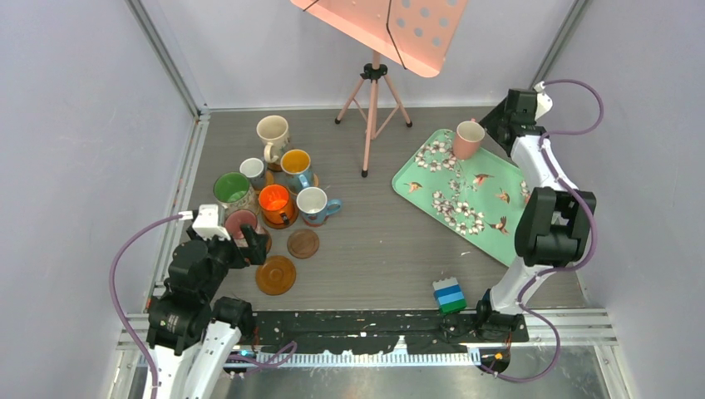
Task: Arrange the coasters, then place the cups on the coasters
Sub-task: Pick up the cup from the tray.
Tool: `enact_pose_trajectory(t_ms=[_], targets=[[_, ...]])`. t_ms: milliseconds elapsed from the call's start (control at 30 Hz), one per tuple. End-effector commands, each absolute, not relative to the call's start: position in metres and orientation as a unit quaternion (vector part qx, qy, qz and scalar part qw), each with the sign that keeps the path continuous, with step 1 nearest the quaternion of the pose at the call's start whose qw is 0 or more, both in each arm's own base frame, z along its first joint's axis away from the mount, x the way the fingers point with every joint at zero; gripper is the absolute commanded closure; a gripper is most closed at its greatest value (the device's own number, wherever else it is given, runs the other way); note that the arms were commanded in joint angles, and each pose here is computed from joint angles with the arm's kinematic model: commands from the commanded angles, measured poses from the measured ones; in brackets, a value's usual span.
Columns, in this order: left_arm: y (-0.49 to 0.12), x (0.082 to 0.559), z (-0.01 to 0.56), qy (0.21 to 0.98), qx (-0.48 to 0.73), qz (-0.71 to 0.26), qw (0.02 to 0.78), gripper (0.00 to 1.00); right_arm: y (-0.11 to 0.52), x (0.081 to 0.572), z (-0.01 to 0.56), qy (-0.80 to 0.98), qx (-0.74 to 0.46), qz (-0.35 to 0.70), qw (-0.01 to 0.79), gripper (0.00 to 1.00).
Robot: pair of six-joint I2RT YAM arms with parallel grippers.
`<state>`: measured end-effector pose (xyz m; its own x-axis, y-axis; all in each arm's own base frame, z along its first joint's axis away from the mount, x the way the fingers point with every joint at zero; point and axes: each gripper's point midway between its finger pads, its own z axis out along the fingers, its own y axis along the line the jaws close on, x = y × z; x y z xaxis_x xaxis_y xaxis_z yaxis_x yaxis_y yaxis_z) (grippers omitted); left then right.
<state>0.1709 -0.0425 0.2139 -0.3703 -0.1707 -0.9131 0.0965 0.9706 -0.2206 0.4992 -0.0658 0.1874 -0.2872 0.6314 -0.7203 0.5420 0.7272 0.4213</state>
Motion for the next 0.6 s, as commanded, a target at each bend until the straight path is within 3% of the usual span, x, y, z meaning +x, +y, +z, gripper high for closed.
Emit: enact_pose_trajectory(t_ms=[0,400,567], targets=[[-0.039,0.172,0.215,0.815,-0.020,-0.108,0.568,0.01,-0.063,0.524,0.199,0.790,0.374,0.072,0.480,0.40],[-0.036,0.171,0.216,0.817,-0.024,-0.102,0.567,0.01,-0.061,0.539,0.148,0.813,0.375,0.070,0.439,0.45],[-0.034,0.171,0.215,0.818,-0.028,-0.098,0.566,0.01,-0.059,0.541,0.140,0.819,0.370,0.071,0.432,0.55]])
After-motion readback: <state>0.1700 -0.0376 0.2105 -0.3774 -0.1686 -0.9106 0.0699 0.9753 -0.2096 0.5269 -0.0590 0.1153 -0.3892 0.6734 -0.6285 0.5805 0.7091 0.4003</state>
